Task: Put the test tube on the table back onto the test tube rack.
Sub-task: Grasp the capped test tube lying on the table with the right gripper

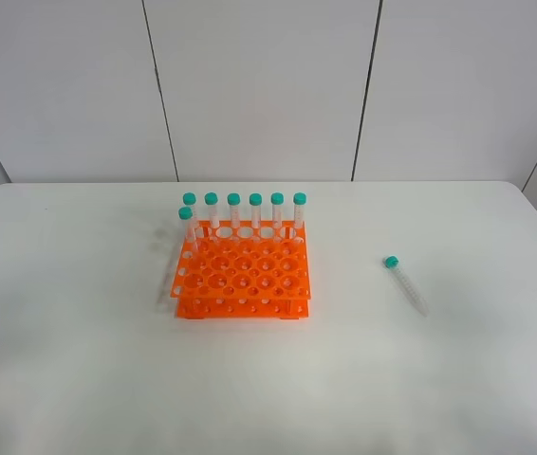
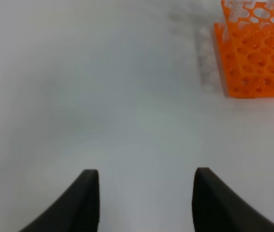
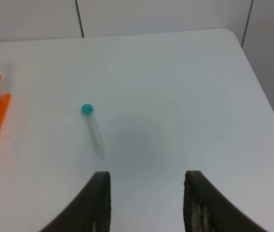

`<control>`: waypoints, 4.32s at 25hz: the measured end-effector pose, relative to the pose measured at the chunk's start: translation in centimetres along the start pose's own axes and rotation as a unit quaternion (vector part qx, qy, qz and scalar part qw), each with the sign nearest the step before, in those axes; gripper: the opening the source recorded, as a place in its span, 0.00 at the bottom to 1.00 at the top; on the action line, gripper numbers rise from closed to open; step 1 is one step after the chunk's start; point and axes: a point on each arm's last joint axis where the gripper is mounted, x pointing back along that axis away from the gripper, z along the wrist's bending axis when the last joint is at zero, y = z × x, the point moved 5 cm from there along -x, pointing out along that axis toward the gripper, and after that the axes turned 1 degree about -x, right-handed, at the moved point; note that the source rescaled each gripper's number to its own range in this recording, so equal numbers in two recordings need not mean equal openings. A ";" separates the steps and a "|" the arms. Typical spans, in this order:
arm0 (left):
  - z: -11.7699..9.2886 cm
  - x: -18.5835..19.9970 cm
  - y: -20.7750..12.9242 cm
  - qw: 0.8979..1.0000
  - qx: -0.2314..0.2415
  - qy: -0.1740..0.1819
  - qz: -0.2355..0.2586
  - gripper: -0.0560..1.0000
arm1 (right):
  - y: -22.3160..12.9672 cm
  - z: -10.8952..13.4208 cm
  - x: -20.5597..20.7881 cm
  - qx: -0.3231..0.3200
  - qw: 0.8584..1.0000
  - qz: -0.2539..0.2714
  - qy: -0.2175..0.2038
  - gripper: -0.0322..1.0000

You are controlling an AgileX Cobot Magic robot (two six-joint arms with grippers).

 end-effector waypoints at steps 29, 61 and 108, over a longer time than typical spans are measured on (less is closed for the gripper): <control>0.0 0.0 0.0 1.000 0.000 0.000 0.000 1.00 | 7.0 4.7 -20.6 0.034 0.963 0.217 0.158 1.00; 0.0 0.0 0.0 1.000 0.000 0.000 0.000 1.00 | -6.1 5.6 -34.0 0.066 0.907 0.400 0.116 0.98; 0.0 0.0 0.0 1.000 0.000 0.000 0.000 1.00 | -9.1 6.0 -37.8 0.075 0.871 0.469 0.129 0.04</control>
